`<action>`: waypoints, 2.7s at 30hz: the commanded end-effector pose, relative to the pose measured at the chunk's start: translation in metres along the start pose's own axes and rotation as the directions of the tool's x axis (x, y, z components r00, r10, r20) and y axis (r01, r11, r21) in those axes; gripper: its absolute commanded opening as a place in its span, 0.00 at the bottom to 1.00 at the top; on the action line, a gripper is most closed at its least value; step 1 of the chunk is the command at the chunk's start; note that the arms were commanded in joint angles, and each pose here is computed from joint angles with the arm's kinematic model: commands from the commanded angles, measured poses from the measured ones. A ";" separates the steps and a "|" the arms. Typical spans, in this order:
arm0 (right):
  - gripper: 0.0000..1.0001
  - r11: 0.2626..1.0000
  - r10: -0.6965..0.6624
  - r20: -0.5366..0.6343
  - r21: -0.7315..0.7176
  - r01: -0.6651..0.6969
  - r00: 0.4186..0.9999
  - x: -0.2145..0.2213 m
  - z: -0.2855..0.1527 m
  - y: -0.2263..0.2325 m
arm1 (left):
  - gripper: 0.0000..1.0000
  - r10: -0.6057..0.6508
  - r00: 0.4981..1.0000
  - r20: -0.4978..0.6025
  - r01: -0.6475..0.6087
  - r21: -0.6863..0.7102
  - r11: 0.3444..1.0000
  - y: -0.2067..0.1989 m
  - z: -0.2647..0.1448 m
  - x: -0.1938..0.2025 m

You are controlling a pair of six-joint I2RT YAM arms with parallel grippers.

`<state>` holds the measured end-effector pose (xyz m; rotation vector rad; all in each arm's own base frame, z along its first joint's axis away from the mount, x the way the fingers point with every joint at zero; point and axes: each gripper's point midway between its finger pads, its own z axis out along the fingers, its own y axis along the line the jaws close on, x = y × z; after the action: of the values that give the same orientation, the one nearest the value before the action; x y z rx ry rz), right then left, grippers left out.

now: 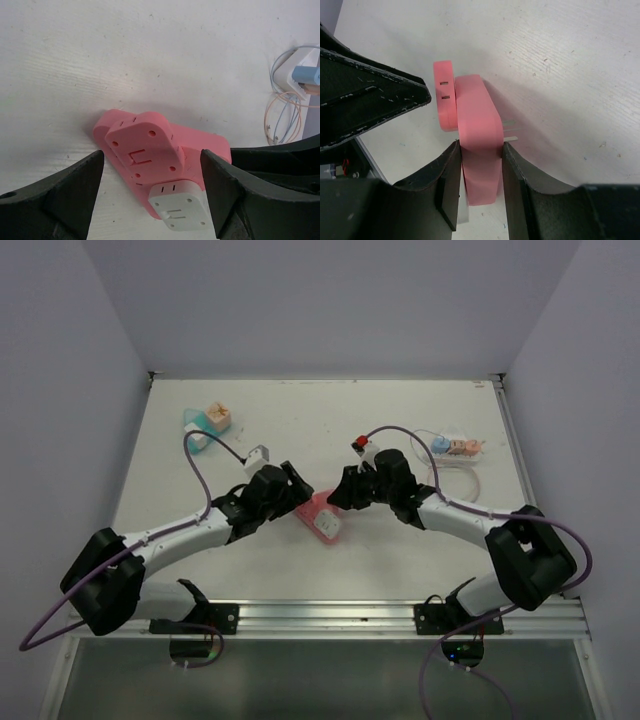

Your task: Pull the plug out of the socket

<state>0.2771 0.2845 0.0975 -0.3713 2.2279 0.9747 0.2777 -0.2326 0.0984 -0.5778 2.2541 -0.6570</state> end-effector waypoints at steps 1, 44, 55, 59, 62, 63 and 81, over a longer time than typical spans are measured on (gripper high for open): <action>0.00 0.998 -0.043 0.062 0.038 0.041 0.997 -0.014 -0.006 -0.002 | 0.81 -0.060 0.997 0.058 0.058 0.041 0.998 -0.025 0.006 -0.019; 0.00 0.983 0.024 0.081 0.181 -0.038 0.996 -0.009 -0.010 -0.025 | 0.65 -0.076 0.997 -0.011 0.075 -0.091 0.993 0.082 0.007 0.022; 0.00 0.985 0.030 0.079 0.170 -0.043 0.996 -0.010 -0.009 -0.023 | 0.65 -0.110 0.994 -0.008 0.110 -0.071 0.991 0.094 0.000 0.024; 0.00 0.987 0.025 0.082 0.156 -0.037 0.996 -0.012 -0.009 -0.019 | 0.67 -0.127 0.992 -0.002 0.127 -0.020 0.992 0.085 -0.002 0.019; 0.00 0.989 0.023 0.080 0.147 -0.035 0.996 -0.012 -0.009 -0.017 | 0.75 -0.135 0.991 0.002 0.135 0.053 0.989 0.068 -0.005 0.014; 0.00 0.988 0.023 0.081 0.148 -0.035 0.996 -0.012 -0.009 -0.018 | 0.77 -0.137 0.991 0.003 0.136 0.071 0.988 0.064 -0.007 0.012; 0.00 0.993 0.039 0.089 0.109 -0.049 0.995 -0.013 -0.008 -0.010 | 0.68 -0.173 0.984 -0.051 0.180 0.224 0.958 0.019 0.017 0.011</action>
<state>0.2899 0.2707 0.1004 -0.2221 2.2223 0.8485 0.2570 -0.2111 0.0425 -0.6866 2.2365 -0.8801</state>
